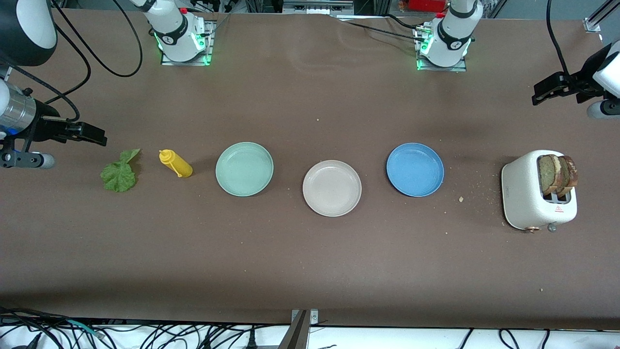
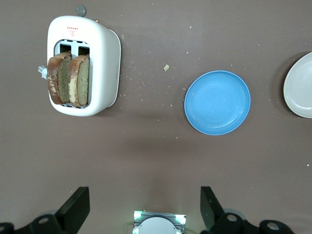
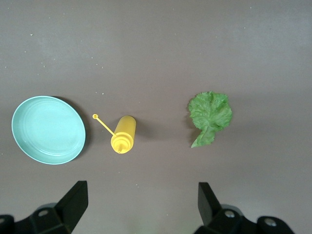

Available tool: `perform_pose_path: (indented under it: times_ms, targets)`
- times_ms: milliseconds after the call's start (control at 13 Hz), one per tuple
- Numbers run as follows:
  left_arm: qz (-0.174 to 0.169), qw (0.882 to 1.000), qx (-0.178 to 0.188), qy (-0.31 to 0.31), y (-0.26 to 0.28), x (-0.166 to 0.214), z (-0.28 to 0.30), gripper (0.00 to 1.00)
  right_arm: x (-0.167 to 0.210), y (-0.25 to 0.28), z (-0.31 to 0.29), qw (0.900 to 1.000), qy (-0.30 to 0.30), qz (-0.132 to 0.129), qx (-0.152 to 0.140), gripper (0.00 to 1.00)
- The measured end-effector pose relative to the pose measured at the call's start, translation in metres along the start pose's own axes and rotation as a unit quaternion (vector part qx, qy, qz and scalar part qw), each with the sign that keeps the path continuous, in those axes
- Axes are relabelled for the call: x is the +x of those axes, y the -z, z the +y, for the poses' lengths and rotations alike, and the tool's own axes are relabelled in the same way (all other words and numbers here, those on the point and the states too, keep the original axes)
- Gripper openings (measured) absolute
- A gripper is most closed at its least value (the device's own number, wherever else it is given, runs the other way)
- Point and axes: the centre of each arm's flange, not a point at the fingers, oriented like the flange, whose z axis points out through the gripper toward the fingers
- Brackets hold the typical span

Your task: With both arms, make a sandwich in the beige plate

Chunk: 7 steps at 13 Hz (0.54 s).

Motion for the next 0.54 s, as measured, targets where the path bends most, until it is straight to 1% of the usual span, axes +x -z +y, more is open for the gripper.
perform_pose_path:
  times_ms: [537]
  targets:
    - [-0.001, 1.0, 0.0, 0.0, -0.0013, 0.0005, 0.0, 1.0, 0.0001, -0.0003, 0.0, 1.0, 0.0, 0.0, 0.0, 1.0]
